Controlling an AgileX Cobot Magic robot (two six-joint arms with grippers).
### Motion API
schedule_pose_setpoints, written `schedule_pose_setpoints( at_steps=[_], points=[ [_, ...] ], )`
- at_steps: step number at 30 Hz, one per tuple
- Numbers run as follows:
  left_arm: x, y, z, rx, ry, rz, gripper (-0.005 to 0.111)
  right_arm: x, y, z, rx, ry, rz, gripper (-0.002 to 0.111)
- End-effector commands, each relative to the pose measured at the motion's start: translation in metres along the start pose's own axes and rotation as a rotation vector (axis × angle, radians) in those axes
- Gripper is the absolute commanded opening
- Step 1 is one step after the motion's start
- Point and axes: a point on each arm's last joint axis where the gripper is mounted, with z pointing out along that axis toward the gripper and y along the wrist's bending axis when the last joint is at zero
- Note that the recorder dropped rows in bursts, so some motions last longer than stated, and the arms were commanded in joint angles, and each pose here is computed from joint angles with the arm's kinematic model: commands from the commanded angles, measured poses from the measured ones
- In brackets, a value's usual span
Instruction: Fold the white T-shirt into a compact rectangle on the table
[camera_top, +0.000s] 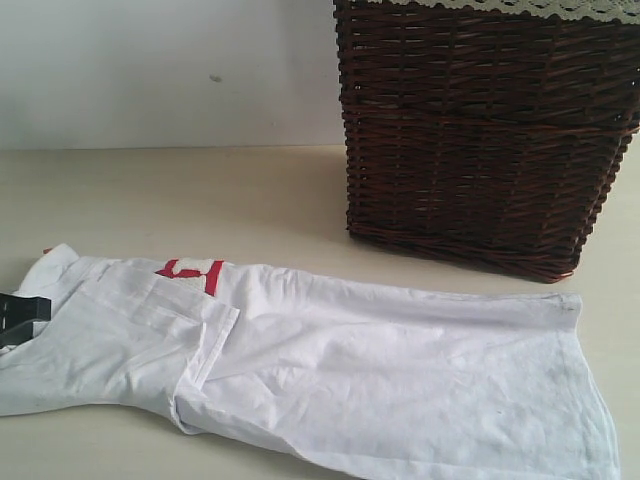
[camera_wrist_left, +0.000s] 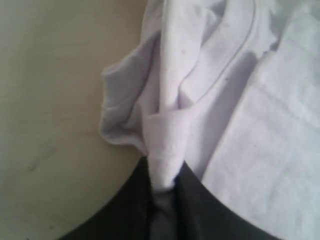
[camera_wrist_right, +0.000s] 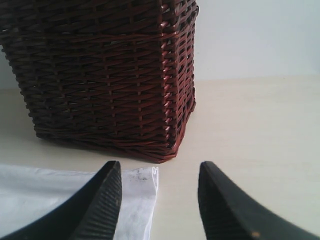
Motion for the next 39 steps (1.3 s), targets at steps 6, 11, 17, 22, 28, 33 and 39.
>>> schedule_pose_setpoints(
  at_steps=[6,11,17,22,28,33,39],
  points=[
    [0.001,-0.002,-0.001,0.032,-0.001,-0.002,0.051,0.0,-0.001,0.0,0.007,-0.014,-0.001,0.047],
    [0.007,-0.003,0.007,0.059,0.032,-0.009,0.051,0.0,-0.001,0.0,0.007,-0.014,-0.001,0.047],
    [0.009,-0.001,0.01,0.043,0.045,-0.016,0.035,0.0,-0.001,0.0,0.007,-0.014,-0.001,0.047],
    [0.009,-0.001,0.01,0.044,0.045,0.017,0.001,0.0,-0.001,0.0,0.007,-0.014,-0.001,0.047],
    [0.004,0.005,0.002,-0.04,0.019,0.076,0.0,0.0,-0.001,0.0,0.007,-0.014,-0.001,0.047],
    [-0.007,0.013,-0.017,-0.07,-0.061,0.033,0.0,0.0,-0.001,0.0,0.007,-0.014,-0.001,0.047],
    [-0.005,0.027,-0.031,-0.089,-0.105,-0.065,0.0,0.0,-0.001,0.0,0.007,-0.014,-0.001,0.047]
  ],
)
